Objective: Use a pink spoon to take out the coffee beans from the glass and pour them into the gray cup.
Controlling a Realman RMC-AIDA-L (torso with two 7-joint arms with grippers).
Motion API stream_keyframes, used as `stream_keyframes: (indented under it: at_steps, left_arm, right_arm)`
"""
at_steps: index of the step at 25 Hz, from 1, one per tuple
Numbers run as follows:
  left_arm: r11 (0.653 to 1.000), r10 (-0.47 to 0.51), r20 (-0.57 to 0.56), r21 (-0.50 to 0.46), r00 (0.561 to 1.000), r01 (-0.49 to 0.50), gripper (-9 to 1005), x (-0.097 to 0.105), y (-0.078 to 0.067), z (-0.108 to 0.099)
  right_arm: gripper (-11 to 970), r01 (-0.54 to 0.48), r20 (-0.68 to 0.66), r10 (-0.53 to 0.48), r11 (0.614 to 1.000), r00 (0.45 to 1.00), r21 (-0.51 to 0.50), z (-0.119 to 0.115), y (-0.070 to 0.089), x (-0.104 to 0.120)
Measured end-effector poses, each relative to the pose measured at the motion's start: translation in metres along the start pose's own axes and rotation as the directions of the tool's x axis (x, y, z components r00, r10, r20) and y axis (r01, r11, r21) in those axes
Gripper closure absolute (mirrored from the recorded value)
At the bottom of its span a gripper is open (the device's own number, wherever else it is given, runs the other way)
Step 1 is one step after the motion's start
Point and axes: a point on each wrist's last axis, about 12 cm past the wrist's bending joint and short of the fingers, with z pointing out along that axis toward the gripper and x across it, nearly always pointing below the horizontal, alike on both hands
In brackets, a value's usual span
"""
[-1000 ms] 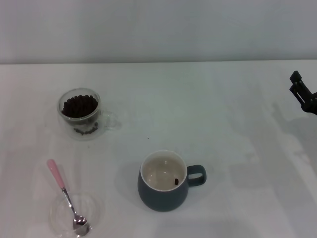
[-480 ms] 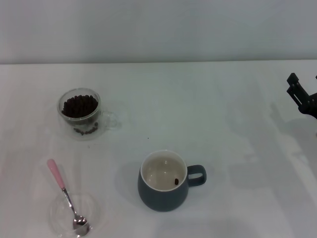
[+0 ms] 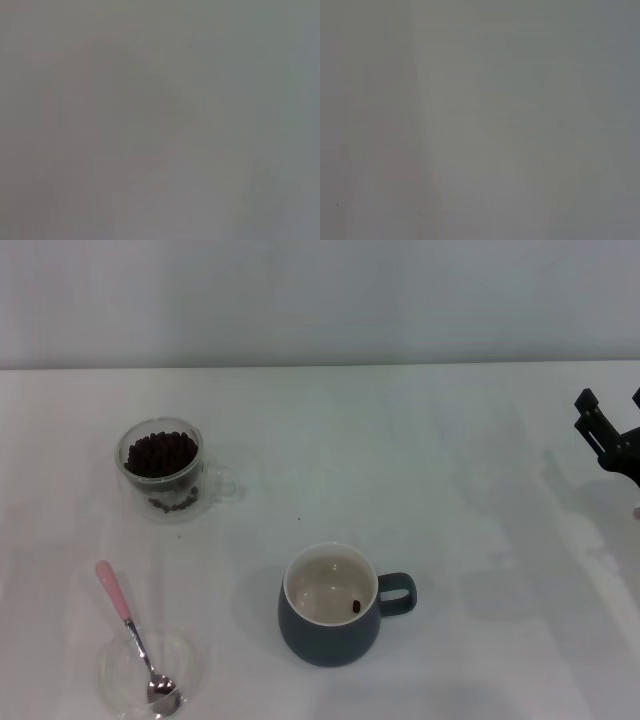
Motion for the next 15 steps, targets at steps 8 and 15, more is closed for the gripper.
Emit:
stream_keyframes:
  at_steps: [8, 15]
  left_arm:
    - [1.0, -0.01, -0.007, -0.001, 1.0, 0.01, 207, 0.0017, -0.0019, -0.0011]
    - [1.0, -0.012, -0.003, 0.004, 1.0, 0.012, 207, 0.0016, -0.0032, -0.0017]
  right_arm:
    - [143, 0.0, -0.001, 0.0, 1.0, 1.0, 0.002, 0.0, -0.0003, 0.0001]
    - [142, 0.0, 0.007, -0.001, 1.0, 1.0, 0.008, 0.0026, -0.0009, -0.0016]
